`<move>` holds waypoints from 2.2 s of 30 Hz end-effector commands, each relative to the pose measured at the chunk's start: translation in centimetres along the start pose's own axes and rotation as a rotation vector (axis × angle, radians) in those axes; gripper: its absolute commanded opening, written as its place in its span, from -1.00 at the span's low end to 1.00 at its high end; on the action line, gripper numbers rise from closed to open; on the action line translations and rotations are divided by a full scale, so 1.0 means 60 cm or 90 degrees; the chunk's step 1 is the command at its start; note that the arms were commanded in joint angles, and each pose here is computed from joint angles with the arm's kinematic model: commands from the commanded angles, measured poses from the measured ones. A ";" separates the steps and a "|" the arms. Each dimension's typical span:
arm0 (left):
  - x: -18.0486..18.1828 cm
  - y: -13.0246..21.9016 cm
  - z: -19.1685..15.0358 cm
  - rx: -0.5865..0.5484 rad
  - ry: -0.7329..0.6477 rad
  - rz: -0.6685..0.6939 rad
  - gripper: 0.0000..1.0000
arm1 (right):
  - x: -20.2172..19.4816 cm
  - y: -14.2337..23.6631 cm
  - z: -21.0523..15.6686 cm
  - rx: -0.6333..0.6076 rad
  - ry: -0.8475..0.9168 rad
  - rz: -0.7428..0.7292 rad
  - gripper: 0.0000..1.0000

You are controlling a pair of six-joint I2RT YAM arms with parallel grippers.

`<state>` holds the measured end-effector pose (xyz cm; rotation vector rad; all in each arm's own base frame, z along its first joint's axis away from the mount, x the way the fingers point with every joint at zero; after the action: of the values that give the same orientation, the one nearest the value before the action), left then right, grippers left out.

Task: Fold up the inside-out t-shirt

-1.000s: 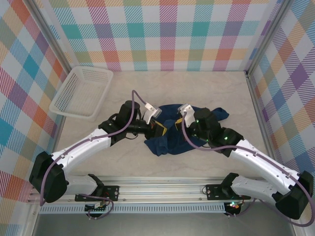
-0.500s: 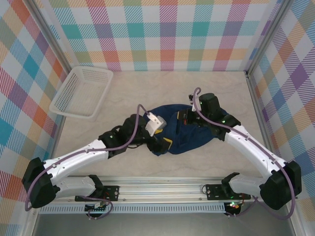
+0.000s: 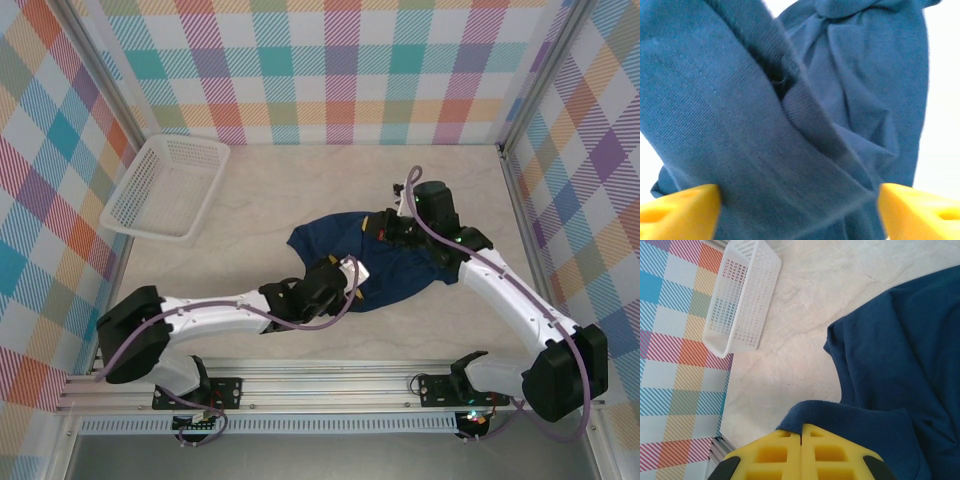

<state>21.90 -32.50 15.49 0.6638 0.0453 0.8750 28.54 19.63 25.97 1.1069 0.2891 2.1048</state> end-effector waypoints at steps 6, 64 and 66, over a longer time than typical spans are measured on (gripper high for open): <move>-0.041 0.035 0.007 0.006 0.024 -0.144 -0.89 | -0.056 0.055 -0.057 0.047 -0.010 -0.122 -1.00; 0.279 -0.239 -0.118 0.323 0.716 -0.038 -0.19 | -0.396 -0.212 -0.001 0.408 0.266 -0.451 0.15; 0.283 -0.248 -0.108 0.300 0.715 -0.045 -0.46 | -0.398 -0.220 0.004 0.413 0.271 -0.447 -0.21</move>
<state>41.02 -22.66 6.46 0.5272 1.2939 1.1318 44.18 12.89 6.25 0.6755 1.3350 1.6009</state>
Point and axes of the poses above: each hand's point on the last joint's axis, 136 mm out from that joint toward the fingers, its own y axis back along the fingers, its own x axis along the line the jaws close on, z = x × y, the point moved 4 cm from there along y, back along the fingers, and after that the axes turned 12 degrees about y, right-handed, at the moved point
